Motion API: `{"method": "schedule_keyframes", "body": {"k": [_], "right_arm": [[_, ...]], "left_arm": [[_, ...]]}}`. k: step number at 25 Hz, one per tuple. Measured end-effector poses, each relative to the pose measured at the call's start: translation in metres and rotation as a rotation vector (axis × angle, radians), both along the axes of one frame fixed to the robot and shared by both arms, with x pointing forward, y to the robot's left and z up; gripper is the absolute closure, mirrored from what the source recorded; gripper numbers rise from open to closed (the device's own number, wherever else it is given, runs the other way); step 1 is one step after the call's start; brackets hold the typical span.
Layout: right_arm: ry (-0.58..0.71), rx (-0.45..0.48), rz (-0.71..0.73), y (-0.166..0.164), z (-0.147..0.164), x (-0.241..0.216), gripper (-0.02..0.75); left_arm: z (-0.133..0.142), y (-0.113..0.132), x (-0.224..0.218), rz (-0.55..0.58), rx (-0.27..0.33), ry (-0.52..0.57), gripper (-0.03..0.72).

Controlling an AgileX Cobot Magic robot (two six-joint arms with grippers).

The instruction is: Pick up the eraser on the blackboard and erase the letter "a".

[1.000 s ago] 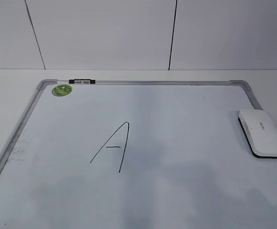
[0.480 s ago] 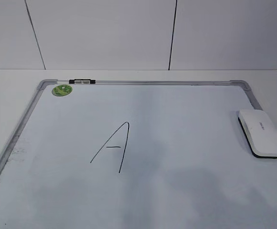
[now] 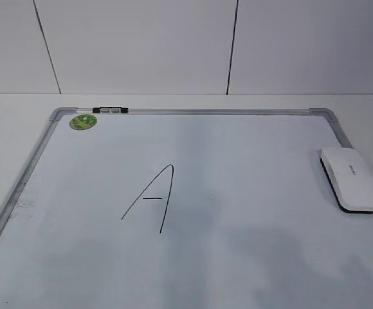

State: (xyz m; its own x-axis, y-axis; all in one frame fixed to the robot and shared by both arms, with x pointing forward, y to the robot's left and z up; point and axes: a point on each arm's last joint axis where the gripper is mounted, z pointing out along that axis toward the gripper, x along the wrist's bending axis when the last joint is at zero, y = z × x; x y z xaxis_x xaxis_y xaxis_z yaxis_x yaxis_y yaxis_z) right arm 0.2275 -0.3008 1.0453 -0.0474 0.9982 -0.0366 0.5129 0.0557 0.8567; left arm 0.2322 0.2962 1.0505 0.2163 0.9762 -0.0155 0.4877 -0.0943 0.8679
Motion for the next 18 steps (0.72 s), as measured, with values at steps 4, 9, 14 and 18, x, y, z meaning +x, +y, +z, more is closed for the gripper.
{"method": "schedule_keyframes", "body": {"k": [4,9,14,18], "right_arm": [[0.0,-0.001,-0.032,0.0003,0.0,0.0,0.145],[0.0,-0.002,-0.046,0.0003,0.0,0.0,0.145],[0.0,-0.002,-0.048,0.0003,0.0,0.0,0.145],[0.0,-0.002,-0.048,0.0003,0.0,0.0,0.145]], "left_arm": [[0.0,-0.0003,0.0002,0.053,0.0,0.0,0.454],[0.0,-0.0007,0.0005,0.116,0.0,0.0,0.454],[0.0,-0.0008,0.0006,0.133,0.002,0.0,0.454],[0.0,-0.0008,0.0006,0.133,0.002,0.0,0.454]]}}
